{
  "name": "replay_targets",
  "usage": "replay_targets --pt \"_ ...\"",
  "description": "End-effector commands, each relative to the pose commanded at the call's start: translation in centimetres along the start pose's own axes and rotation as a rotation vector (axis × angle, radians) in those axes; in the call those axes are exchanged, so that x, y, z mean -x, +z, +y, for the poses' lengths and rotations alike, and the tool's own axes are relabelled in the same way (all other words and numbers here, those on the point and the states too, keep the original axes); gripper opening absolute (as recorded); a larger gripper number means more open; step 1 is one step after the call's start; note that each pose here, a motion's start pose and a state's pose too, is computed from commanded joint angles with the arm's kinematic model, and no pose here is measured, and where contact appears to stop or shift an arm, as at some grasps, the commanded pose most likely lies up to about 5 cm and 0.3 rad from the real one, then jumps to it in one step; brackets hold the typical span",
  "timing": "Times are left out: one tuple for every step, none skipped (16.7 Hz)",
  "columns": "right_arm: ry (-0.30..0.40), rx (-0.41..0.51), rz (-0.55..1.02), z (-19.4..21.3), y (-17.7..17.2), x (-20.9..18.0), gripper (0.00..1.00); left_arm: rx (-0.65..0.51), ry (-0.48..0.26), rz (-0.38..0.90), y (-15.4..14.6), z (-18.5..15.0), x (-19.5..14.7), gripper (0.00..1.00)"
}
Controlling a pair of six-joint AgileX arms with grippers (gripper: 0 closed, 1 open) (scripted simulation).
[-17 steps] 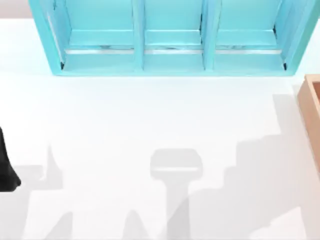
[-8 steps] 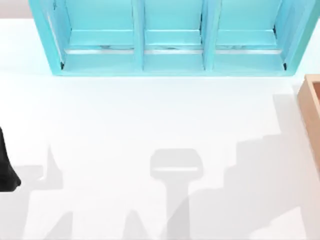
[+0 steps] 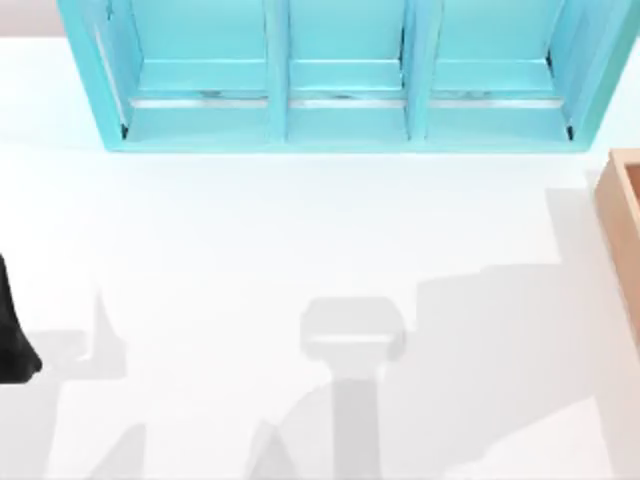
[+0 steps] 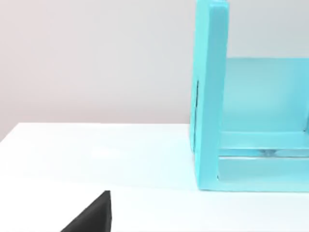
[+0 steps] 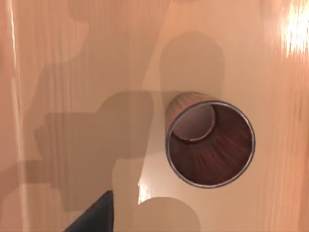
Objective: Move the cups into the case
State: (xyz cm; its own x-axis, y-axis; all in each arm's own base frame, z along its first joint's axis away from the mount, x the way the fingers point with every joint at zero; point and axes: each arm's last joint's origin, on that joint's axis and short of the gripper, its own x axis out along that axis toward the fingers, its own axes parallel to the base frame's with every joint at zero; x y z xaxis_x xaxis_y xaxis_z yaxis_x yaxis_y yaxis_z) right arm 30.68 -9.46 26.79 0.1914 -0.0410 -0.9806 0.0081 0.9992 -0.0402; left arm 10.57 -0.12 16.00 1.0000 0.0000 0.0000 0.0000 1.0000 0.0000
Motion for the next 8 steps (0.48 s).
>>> replay_targets --pt "0.001 0.0 0.001 0.0 0.2 1.0 1.0 0.0 0.0 0.0 0.0 0.0 0.0 1.0" --pt "0.002 0.0 0.002 -0.1 0.3 2.0 1.0 0.0 0.0 0.0 0.0 0.0 0.0 1.0" --pt "0.003 0.0 0.005 -0.1 0.4 2.9 1.0 0.0 0.0 0.0 0.0 0.0 0.0 1.0" --pt "0.003 0.0 0.007 -0.1 0.5 3.7 1.0 0.0 0.0 0.0 0.0 0.0 0.0 1.0" --pt "0.004 0.0 0.008 0.0 0.5 4.5 1.0 0.0 0.0 0.0 0.0 0.0 0.0 1.0" --pt "0.004 0.0 0.009 0.0 0.5 5.1 1.0 0.0 0.0 0.0 0.0 0.0 0.0 1.0" --pt "0.004 0.0 0.009 0.0 0.5 5.4 1.0 0.0 0.0 0.0 0.0 0.0 0.0 1.0" --pt "0.004 0.0 0.009 0.0 0.5 5.6 1.0 0.0 0.0 0.0 0.0 0.0 0.0 1.0"
